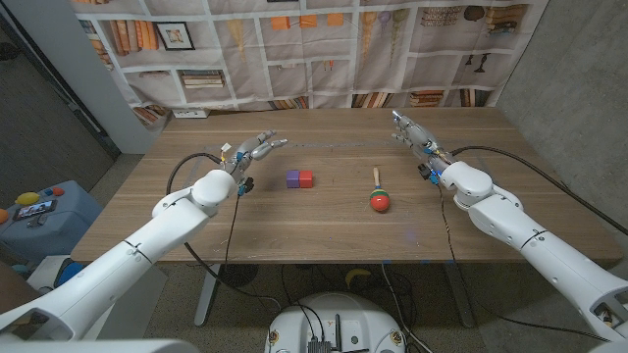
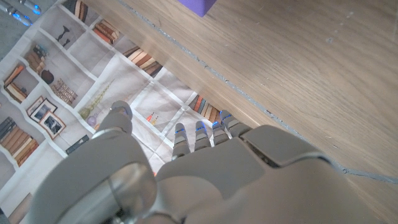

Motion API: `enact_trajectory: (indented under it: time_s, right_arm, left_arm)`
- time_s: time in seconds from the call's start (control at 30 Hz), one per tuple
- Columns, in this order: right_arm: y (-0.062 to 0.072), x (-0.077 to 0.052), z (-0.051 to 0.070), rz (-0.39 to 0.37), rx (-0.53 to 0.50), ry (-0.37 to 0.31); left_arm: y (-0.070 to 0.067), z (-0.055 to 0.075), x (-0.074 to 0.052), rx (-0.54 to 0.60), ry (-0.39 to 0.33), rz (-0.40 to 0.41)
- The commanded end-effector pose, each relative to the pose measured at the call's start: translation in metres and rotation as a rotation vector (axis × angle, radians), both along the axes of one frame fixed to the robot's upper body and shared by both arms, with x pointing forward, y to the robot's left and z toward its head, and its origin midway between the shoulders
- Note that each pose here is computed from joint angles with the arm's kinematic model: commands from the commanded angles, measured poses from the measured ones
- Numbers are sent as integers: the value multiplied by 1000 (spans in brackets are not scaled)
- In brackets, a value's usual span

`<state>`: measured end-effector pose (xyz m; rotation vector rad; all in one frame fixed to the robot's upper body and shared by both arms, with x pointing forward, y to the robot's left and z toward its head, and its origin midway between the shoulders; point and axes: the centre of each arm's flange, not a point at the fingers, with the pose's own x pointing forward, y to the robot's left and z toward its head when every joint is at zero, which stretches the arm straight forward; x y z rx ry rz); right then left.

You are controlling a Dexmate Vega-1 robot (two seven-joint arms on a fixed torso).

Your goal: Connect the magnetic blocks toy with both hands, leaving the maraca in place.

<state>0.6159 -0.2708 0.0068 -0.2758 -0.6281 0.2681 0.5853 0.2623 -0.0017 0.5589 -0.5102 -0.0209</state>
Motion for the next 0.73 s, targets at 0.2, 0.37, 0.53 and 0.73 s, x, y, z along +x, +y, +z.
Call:
enact_trajectory:
  time_s: [0.2, 0.37, 0.53, 0.73]
  right_arm:
    - [-9, -6, -22, 72, 222, -24]
    - [-9, -7, -25, 67, 250, -17]
    - [-11, -5, -30, 66, 281, 0]
    - [-9, -2, -34, 54, 314, 0]
  left_arm:
    - [3, -18, 14, -190, -67, -66]
    - [2, -26, 21, -223, -60, -92]
    - [3, -32, 23, -249, -57, -95]
    - [9, -34, 26, -270, -53, -100]
